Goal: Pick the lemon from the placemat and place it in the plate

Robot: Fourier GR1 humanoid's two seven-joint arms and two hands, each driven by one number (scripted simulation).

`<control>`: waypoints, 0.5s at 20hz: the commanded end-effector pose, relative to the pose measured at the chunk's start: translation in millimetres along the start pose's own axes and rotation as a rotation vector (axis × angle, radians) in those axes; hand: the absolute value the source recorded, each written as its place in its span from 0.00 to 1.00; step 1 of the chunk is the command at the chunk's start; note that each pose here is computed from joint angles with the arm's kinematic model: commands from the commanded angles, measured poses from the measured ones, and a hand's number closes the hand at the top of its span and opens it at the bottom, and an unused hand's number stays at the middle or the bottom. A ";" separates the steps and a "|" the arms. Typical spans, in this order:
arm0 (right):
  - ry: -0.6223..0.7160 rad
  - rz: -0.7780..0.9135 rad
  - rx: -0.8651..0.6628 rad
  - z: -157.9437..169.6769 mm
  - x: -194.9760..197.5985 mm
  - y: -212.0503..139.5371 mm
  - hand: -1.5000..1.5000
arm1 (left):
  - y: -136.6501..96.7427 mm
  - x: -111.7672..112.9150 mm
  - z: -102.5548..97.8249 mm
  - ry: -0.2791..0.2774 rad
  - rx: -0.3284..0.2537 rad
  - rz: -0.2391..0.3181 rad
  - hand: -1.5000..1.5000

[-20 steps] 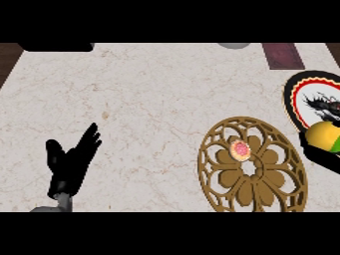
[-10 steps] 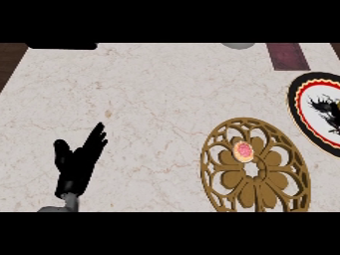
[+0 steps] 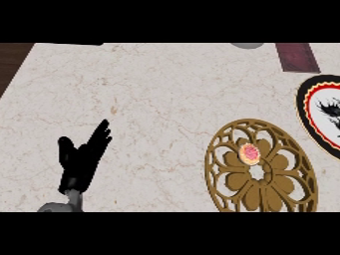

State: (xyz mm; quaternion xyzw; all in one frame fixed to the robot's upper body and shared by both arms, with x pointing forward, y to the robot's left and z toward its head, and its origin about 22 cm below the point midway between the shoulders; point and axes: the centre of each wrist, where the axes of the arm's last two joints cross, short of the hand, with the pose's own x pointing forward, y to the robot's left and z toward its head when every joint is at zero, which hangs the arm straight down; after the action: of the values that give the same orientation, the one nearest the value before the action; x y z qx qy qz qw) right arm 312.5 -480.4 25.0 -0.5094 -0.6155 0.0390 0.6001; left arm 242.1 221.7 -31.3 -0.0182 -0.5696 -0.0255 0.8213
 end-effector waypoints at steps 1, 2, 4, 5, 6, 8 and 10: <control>0.074 0.078 0.159 -2.9 -9.7 -7.6 0.00 | -2.2 5.2 -6.5 -0.022 -0.006 -0.012 0.50; 0.074 0.056 0.184 -0.5 -6.1 3.7 0.00 | -11.5 1.3 -1.2 -0.011 -0.013 -0.013 0.50; 0.052 -0.030 0.186 -8.8 3.8 4.2 0.00 | 3.0 5.6 -2.6 0.003 -0.016 -0.007 0.50; 0.023 -0.049 0.192 -3.5 -2.3 5.7 0.00 | 4.9 8.5 -7.9 -0.002 0.003 -0.009 0.50; 0.002 -0.084 0.197 -4.0 0.2 8.3 0.00 | 2.3 6.5 -3.9 -0.004 -0.010 -0.009 0.50; -0.019 -0.172 0.181 2.6 -7.6 9.7 0.00 | -2.9 7.4 -4.7 -0.006 -0.003 -0.004 0.50; -0.068 -0.268 0.135 -4.3 2.2 11.1 0.00 | 1.1 0.0 -5.2 0.006 0.011 0.001 0.50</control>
State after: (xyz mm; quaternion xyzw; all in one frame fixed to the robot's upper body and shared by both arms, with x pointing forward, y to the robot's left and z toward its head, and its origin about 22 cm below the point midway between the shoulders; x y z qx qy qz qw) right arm 320.7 -477.5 20.4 -0.4167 -0.6488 0.0484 0.6349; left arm 248.6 222.6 -27.9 -0.0190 -0.5718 -0.0297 0.8197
